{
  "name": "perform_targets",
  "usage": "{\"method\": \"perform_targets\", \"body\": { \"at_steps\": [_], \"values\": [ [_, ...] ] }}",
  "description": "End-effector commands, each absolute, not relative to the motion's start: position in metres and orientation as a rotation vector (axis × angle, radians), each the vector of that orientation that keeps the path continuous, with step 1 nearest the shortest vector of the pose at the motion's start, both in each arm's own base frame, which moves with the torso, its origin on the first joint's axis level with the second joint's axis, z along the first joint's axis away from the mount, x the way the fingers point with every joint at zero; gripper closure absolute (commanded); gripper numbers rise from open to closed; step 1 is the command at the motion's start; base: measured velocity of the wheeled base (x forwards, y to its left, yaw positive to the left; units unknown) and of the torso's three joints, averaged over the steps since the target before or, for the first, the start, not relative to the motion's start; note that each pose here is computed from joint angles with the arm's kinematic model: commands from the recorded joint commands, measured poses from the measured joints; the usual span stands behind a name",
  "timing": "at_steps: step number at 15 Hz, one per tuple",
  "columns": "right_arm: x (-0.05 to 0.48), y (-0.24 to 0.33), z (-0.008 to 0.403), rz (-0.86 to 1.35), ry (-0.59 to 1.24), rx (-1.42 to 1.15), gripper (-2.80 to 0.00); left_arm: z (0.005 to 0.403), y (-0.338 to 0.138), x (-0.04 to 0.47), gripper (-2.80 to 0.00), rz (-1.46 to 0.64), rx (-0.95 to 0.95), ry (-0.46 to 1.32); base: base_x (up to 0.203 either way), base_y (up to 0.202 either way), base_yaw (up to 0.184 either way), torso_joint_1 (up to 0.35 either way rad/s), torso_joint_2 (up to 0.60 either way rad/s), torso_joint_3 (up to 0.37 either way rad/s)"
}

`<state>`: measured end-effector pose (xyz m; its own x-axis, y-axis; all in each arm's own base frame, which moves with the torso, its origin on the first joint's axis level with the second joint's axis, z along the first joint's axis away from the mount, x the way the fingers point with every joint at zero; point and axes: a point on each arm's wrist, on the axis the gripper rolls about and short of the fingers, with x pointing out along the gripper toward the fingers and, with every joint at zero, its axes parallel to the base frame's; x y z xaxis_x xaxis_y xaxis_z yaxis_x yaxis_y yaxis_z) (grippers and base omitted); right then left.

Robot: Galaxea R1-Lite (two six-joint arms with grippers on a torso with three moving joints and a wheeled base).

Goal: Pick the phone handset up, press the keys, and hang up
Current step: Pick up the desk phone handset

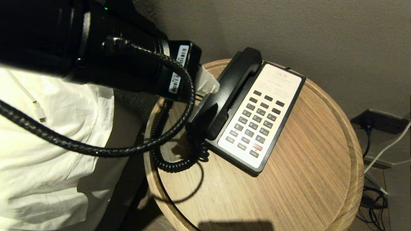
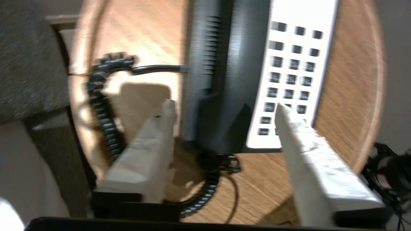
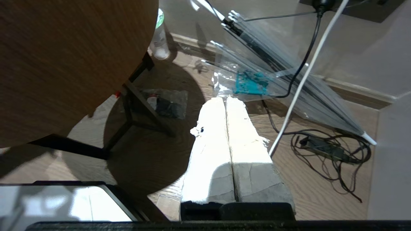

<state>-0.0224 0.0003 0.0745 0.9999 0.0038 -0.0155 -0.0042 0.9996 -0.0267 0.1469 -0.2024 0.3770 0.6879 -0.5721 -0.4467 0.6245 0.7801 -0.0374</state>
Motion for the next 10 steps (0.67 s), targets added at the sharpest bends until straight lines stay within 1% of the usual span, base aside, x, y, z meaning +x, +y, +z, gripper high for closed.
{"method": "perform_targets", "body": {
  "at_steps": [1,5,8,10],
  "values": [
    [-0.022,0.0,0.074,0.004,0.016,-0.028,0.0,0.374,-0.209,0.144,-2.8,-0.691,0.154,0.459,0.0,0.0,0.0,0.0,0.0,0.0],
    [-0.022,0.0,0.075,0.003,0.015,-0.028,0.0,0.366,-0.223,0.14,-2.8,-0.743,0.225,0.454,0.0,0.0,0.0,0.0,0.0,0.0],
    [-0.022,0.0,0.075,0.005,0.016,-0.027,0.0,0.36,-0.223,0.137,-2.8,-0.759,0.283,0.465,0.0,0.0,0.0,0.0,0.0,0.0],
    [-0.022,0.0,0.074,0.005,0.015,-0.028,0.0,0.356,-0.223,0.136,-2.8,-0.755,0.286,0.477,0.0,0.0,0.0,0.0,0.0,0.0]
  ]
}}
